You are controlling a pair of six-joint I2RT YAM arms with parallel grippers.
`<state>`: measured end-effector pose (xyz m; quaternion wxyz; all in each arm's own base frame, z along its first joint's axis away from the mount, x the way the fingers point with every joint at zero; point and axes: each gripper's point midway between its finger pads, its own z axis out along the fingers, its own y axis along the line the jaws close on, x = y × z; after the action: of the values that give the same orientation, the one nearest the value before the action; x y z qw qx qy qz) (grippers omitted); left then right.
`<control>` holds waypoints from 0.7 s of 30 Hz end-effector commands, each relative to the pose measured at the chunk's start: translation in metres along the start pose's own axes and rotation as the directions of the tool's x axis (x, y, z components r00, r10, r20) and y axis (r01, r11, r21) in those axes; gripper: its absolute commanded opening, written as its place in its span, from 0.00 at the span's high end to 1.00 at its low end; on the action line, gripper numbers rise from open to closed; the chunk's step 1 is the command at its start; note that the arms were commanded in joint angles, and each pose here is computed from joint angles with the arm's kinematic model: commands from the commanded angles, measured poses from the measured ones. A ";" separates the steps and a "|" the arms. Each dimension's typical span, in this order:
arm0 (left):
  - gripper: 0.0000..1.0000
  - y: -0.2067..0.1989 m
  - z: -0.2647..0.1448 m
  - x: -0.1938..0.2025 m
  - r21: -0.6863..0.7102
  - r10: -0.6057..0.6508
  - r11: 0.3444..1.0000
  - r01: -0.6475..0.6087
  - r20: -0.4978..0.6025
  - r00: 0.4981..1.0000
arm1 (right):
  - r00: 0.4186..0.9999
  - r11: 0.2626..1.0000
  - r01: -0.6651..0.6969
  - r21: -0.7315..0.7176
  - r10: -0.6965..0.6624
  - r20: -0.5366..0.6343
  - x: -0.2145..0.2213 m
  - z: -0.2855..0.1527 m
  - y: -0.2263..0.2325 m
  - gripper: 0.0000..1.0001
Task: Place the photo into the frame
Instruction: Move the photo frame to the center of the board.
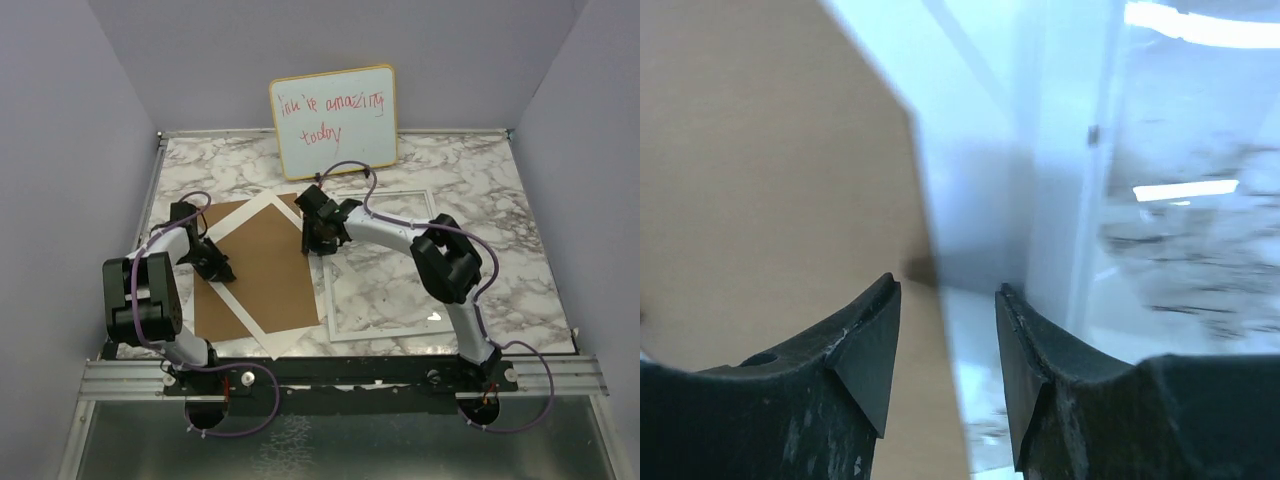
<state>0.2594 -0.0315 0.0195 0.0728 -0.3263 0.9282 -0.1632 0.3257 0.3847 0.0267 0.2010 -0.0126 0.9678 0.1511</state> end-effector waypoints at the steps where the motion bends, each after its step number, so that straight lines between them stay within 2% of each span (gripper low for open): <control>1: 0.88 0.027 0.012 -0.022 -0.147 0.031 0.989 -0.023 0.052 0.998 | 1.000 0.982 -0.021 0.187 0.023 -0.010 0.005 -0.011 -0.060 0.53; 11: 0.89 0.021 0.010 -0.050 -0.182 0.038 0.983 -0.019 0.104 0.994 | 0.992 0.950 -0.126 0.284 0.124 0.024 -0.001 -0.023 -0.108 0.53; 16: 0.89 0.024 0.008 -0.064 -0.223 0.043 0.975 -0.012 0.135 0.990 | 0.989 0.963 -0.141 0.229 0.127 0.072 -0.014 -0.038 -0.114 0.50; 21: 0.89 0.019 0.008 -0.070 -0.218 0.042 0.976 -0.010 0.140 0.989 | 0.994 0.980 -0.114 0.166 0.112 0.017 -0.010 -0.030 -0.112 0.50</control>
<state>0.2914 -0.0076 0.0202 0.0737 -0.3295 0.9351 -0.1079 0.3320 0.2713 0.0260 0.1988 0.0806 0.9740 0.0728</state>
